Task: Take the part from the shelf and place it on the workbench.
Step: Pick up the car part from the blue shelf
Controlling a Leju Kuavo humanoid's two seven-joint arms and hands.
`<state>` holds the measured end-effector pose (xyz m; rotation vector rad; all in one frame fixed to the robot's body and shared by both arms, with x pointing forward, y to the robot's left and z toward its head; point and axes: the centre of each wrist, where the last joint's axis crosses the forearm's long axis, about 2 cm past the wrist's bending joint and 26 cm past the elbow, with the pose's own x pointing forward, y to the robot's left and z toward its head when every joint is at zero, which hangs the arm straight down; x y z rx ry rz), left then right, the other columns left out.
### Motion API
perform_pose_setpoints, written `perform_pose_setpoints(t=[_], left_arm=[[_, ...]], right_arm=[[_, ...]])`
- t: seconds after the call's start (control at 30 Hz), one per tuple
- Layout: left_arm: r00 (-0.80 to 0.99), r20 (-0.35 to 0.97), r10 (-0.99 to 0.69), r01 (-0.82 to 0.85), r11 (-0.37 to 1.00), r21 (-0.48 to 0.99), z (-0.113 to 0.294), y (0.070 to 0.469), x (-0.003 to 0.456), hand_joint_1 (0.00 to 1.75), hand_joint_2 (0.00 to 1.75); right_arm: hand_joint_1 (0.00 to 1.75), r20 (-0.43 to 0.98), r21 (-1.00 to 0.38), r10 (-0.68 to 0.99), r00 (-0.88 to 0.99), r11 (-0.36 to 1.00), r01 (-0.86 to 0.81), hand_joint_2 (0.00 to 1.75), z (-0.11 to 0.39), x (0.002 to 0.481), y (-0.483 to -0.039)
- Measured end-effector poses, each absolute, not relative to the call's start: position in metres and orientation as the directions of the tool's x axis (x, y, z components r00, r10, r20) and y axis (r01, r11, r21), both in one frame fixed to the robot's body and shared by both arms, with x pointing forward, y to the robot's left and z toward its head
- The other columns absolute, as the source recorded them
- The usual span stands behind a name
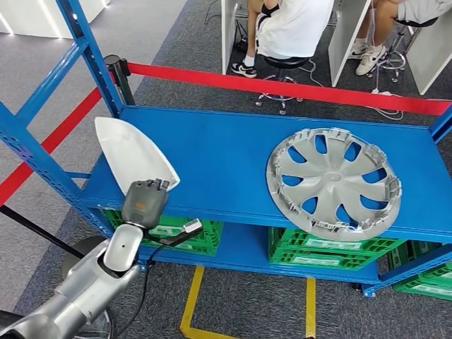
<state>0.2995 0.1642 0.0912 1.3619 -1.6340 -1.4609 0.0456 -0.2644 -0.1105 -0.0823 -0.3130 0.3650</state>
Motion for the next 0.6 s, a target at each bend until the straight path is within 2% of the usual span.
perform_pose_setpoints(t=[0.27, 0.6], left_arm=[[-0.407, -0.333, -0.85, -0.442, -0.136, 0.887, 0.132, 0.146, 0.32, 1.75, 1.75], [-0.432, -0.365, -0.825, -0.48, -0.132, 0.867, 0.141, 0.141, 0.321, 1.75, 1.75]], right_arm=[[0.0, 0.287, -0.133, 0.365, 0.886, 0.931, -0.341, 0.0, -0.11, 0.046, -0.264], [0.0, 0.287, -0.133, 0.365, 0.886, 0.931, -0.341, 0.0, -0.11, 0.046, -0.264]])
